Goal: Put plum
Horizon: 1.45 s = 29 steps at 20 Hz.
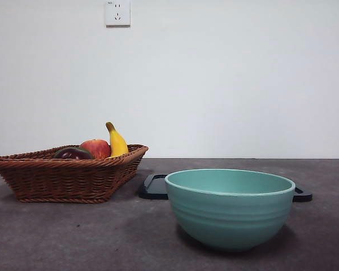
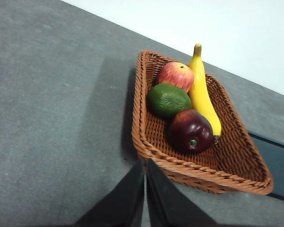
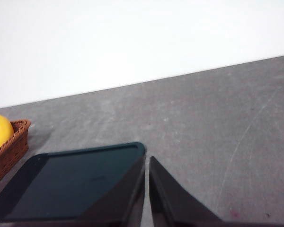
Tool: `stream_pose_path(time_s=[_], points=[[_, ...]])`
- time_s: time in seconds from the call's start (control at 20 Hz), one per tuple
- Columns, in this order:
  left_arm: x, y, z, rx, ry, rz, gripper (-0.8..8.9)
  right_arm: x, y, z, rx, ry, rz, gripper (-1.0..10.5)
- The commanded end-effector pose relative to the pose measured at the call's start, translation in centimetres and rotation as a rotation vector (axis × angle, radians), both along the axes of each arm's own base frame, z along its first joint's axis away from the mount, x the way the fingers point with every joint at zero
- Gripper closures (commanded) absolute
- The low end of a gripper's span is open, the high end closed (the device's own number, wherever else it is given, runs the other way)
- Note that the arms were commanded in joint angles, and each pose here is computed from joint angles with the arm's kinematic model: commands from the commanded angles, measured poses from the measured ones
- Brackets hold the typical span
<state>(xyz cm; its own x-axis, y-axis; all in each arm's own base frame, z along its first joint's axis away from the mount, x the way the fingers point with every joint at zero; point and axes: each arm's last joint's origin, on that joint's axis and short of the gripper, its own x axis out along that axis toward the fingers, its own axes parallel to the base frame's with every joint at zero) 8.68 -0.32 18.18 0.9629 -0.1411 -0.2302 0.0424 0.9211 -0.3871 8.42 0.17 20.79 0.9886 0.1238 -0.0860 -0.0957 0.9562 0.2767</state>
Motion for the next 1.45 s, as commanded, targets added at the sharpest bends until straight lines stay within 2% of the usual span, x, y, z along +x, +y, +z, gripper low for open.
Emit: stream_pose_path(time_s=[0.05,0.3,0.5,0.85,1.0,1.25,1.45], points=[[-0.2,-0.1,1.9,-0.02,-0.012,-0.024,8.04,-0.3,0.1,1.6,0.016,0.028,0.013,9.4],[-0.3,-0.4,4.8,-0.022,0.036,-0.13,8.04,-0.6,0.3,4.6,0.01,0.12,0.1,9.4],[-0.2,-0.6,7.1,0.028,0.106,-0.214,8.04,-0.5,0.5,6.8,-0.008,0.226,0.189,9.4],[0.8,-1.0,10.0,0.074,0.265,-0.375,8.04,0.4,0.9,10.1,-0.029,0.382,0.316,9.4],[1.7,-1.4,11.3,0.104,0.369,-0.444,8.04,1.1,1.4,11.7,-0.047,0.472,0.412,9.4],[2.1,-2.2,13.3,0.114,0.462,-0.567,8.04,1.8,2.7,12.8,-0.124,0.649,0.574,9.4],[1.9,-2.6,14.0,0.14,0.482,-0.621,8.04,1.7,3.6,12.9,-0.171,0.688,0.668,9.4]])
